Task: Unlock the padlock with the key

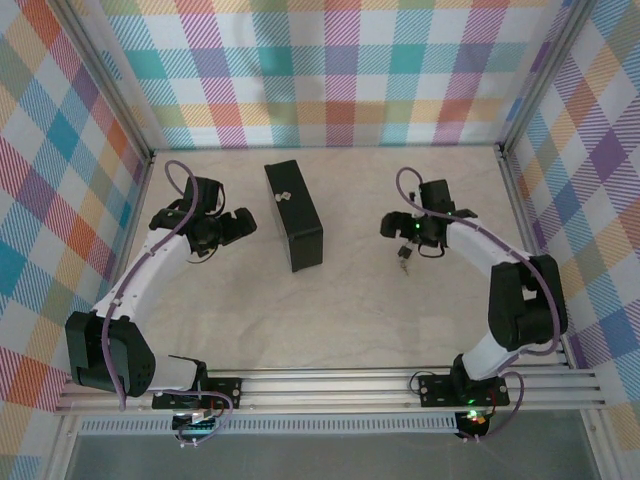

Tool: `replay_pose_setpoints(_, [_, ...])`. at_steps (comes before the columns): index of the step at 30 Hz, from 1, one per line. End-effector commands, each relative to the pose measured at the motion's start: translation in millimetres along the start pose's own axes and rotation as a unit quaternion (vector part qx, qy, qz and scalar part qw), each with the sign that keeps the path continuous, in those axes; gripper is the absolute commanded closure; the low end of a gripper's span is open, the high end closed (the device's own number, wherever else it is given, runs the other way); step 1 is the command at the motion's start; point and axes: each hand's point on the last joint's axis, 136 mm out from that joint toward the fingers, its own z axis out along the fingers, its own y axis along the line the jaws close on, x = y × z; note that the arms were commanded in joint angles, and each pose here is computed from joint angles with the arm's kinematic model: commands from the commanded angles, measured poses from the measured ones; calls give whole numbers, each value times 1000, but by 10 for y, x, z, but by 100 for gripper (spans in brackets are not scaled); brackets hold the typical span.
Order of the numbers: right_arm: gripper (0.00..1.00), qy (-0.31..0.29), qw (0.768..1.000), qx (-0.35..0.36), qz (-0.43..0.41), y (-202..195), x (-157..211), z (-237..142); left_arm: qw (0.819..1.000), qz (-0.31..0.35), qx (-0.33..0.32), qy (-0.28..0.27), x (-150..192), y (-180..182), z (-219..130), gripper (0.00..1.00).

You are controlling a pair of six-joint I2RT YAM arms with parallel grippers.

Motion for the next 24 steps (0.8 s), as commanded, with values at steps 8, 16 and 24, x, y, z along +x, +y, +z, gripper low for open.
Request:
replay_pose_setpoints(8, [0, -50, 973, -147, -172, 1889, -112, -507, 997, -47, -58, 25, 65, 217, 199, 2])
replay_pose_setpoints(16, [0, -38, 969, -123, -208, 2318, -50, -213, 997, -56, -52, 21, 73, 219, 152, 1])
replay_pose_setpoints(24, [0, -24, 968, -119, -221, 2454, 46, -18, 997, -52, -46, 24, 79, 193, 146, 1])
